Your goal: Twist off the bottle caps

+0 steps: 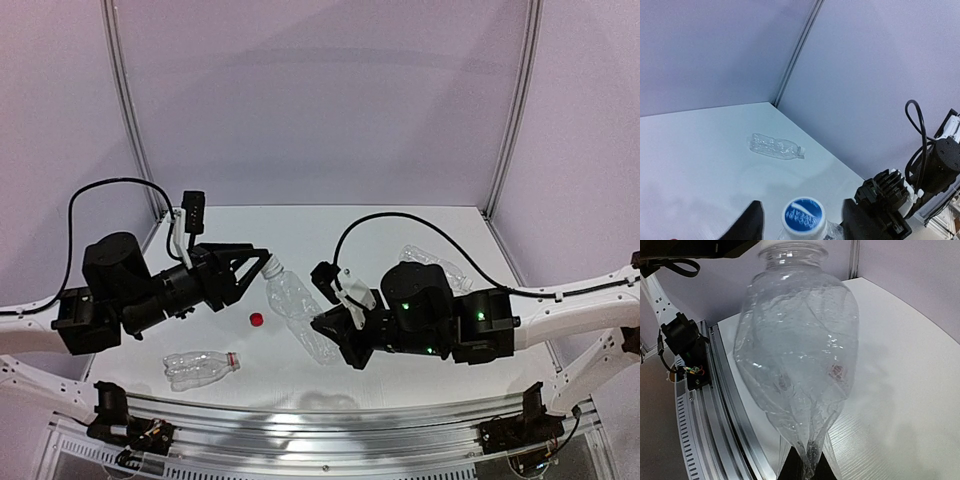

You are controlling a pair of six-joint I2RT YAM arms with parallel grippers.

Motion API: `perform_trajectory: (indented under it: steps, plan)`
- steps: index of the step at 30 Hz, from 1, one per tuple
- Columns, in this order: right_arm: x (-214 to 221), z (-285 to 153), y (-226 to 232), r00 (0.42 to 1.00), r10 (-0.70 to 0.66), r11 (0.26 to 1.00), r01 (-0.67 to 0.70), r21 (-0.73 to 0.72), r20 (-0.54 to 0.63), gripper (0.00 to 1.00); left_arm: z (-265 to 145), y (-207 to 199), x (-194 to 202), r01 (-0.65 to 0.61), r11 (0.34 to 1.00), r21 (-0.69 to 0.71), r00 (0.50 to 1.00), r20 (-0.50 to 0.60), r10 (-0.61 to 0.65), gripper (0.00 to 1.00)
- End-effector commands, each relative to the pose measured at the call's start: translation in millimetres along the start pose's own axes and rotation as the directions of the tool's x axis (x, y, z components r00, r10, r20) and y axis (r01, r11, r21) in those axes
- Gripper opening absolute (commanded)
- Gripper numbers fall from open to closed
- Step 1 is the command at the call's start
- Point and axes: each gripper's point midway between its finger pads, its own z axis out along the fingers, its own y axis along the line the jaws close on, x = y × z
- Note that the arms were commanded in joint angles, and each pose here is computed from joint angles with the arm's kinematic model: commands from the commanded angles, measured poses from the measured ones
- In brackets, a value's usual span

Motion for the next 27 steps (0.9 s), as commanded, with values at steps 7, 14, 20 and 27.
perform_trajectory:
  steps: [7, 14, 20, 27]
  plan:
    - [-14.9, -16.5, 24.4, 0.999, -0.001, 0.988, 0.007, -0.157, 0.039, 0.00, -53.2, -21.9, -25.3, -0.241, 0.955, 0.170, 0.970, 0.056, 0.235, 0.99]
    - [-14.7, -29.8, 67.4, 0.998, -0.027, 0.913, 0.045, -0.406, 0.050, 0.00, -74.9, -51.9, -23.8, -0.250, 0.881, 0.402, 0.967, 0.055, 0.250, 0.89]
    - [-11.9, -30.7, 75.9, 0.998, -0.036, 0.891, 0.051, -0.452, 0.042, 0.00, -63.8, -68.8, -11.0, -0.219, 0.834, 0.507, 0.968, 0.008, 0.250, 0.75]
    - [-11.1, -29.6, 76.6, 0.999, -0.039, 0.889, 0.051, -0.455, 0.036, 0.00, -56.8, -71.5, -5.4, -0.204, 0.829, 0.521, 0.969, -0.016, 0.248, 0.60]
